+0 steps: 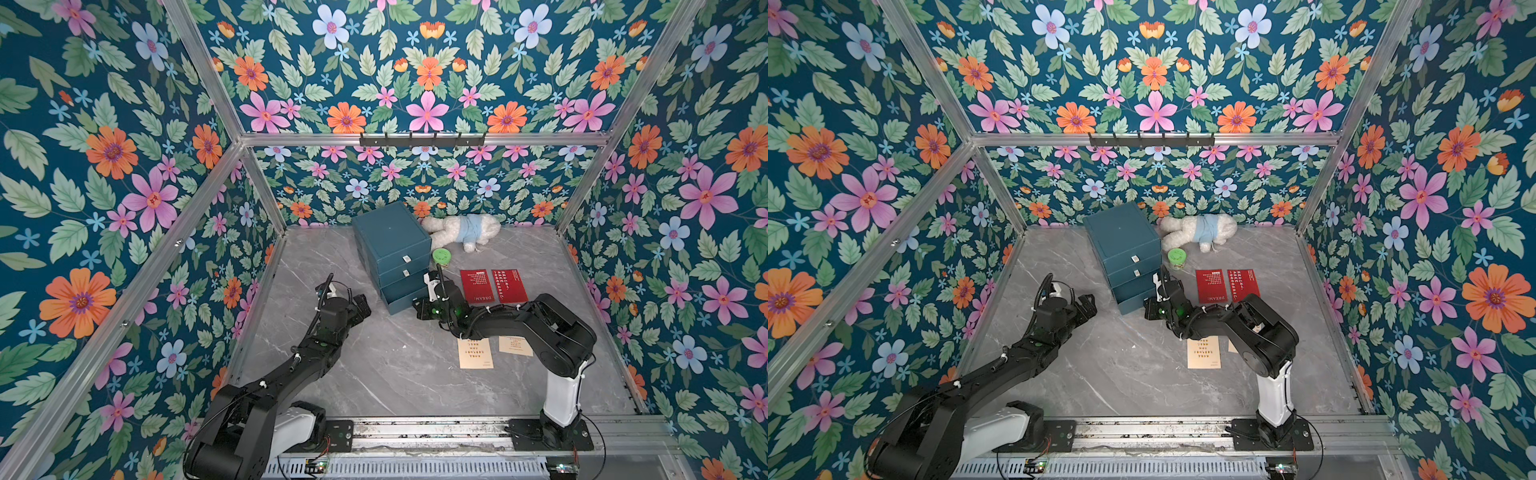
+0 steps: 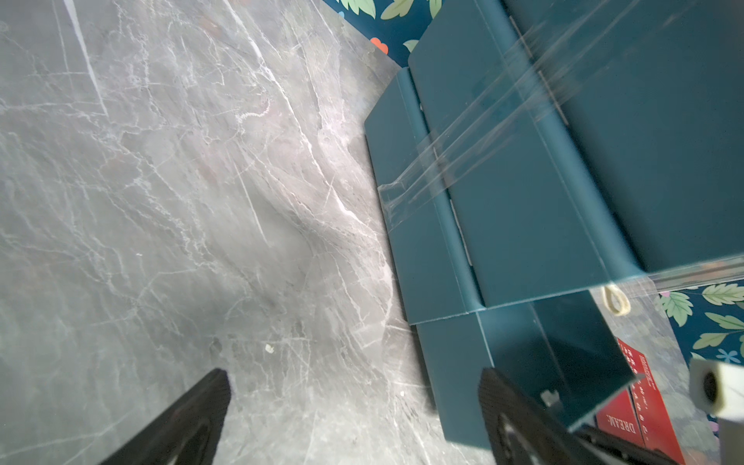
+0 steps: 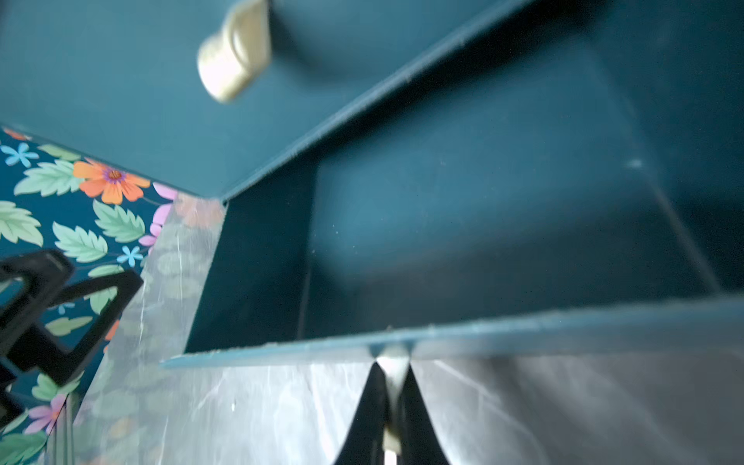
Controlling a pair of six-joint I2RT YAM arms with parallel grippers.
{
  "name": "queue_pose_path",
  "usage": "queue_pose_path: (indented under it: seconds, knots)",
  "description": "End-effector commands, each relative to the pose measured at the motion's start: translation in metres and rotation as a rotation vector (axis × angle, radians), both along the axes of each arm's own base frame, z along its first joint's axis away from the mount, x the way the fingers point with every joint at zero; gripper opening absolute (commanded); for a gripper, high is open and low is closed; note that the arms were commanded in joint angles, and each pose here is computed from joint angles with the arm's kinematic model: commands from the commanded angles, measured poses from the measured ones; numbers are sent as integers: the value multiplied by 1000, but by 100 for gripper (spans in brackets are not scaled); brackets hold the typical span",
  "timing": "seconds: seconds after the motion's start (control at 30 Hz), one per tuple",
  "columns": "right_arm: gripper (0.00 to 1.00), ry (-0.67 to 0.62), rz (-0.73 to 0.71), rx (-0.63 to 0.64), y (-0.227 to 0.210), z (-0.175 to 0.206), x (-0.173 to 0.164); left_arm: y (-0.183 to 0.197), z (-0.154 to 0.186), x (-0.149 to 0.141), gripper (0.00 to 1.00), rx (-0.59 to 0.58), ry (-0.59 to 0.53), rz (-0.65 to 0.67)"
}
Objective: Take the postcards out of the drawer
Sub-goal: Close the drawer in the storage box.
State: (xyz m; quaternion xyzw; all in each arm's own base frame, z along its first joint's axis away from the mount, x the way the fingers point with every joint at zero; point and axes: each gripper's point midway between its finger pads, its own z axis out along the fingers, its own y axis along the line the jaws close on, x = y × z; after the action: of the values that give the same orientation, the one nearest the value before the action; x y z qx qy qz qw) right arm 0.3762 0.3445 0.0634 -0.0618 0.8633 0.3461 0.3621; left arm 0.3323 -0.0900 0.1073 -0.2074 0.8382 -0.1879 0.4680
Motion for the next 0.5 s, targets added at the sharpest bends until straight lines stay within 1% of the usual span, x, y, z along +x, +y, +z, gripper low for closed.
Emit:
queue_pose_path:
  seconds: [0.0,0.23,0.47]
  knots:
    - [10,-126,-35,69,10,27,26,0,3,2,99,-7,-7,5]
    - [12,-164,-66,129,17,25,49,0,3,1,99,-6,-8,2]
    - [15,-187,-68,155,26,27,62,-1,3,1,99,-16,-8,-3]
